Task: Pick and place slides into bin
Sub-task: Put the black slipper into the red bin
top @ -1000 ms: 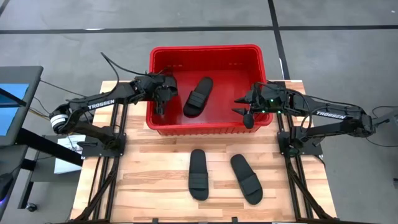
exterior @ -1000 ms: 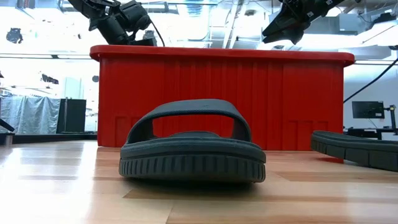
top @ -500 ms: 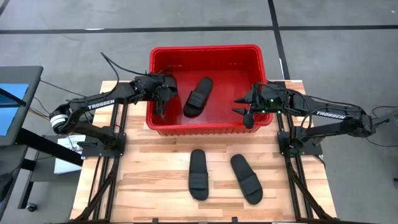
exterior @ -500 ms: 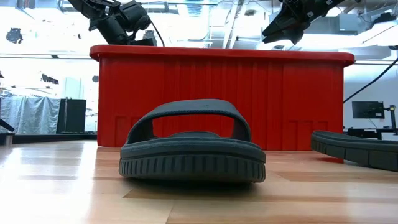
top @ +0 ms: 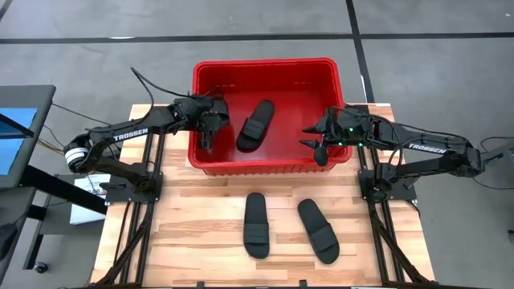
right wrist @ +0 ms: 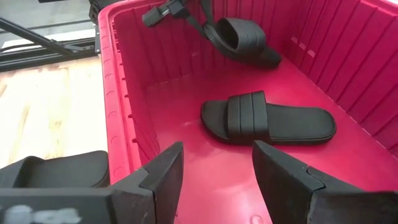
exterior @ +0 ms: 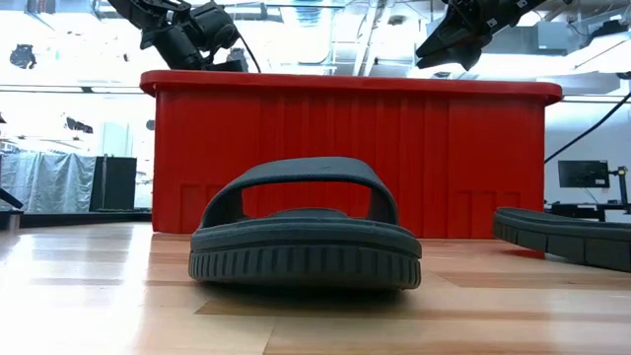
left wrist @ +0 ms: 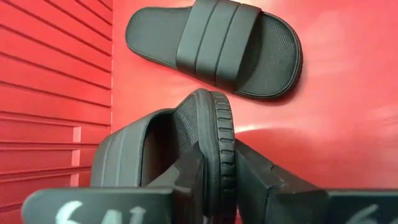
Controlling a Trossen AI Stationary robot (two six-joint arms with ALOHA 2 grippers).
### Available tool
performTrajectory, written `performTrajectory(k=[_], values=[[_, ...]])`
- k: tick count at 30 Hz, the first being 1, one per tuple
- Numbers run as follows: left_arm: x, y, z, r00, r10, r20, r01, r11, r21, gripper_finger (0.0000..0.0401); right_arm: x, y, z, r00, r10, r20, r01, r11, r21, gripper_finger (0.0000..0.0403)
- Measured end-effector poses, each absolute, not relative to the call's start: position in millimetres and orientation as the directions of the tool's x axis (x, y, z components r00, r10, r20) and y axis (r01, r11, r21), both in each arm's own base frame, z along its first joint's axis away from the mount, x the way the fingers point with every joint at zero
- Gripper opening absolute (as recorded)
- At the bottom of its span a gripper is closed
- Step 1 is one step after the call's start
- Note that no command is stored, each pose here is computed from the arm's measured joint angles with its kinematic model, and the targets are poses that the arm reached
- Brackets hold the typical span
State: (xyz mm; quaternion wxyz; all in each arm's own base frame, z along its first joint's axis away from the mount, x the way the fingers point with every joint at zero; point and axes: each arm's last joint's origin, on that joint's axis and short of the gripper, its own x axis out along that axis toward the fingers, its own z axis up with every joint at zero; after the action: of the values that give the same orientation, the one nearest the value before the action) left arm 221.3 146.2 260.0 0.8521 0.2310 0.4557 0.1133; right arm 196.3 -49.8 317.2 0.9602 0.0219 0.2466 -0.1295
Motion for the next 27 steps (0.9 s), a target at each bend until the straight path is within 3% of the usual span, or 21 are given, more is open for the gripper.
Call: performTrajectory(k=[12,27], values=[[221.1,145.8,259.5,0.554,0.403,-0.729,0.014,0.870,0.492,0.0104,196.3,-49.8,317.2,0.845,-0.238,-0.479,0.259,0.966,-0.022,0.0182],[220.9,145.8,259.4,0.555,0.400,-0.729,-0.003,0.878,0.479,0.0109,196.2,-49.8,317.2,0.844,-0.238,-0.480,0.252,0.967,-0.036,0.0182]])
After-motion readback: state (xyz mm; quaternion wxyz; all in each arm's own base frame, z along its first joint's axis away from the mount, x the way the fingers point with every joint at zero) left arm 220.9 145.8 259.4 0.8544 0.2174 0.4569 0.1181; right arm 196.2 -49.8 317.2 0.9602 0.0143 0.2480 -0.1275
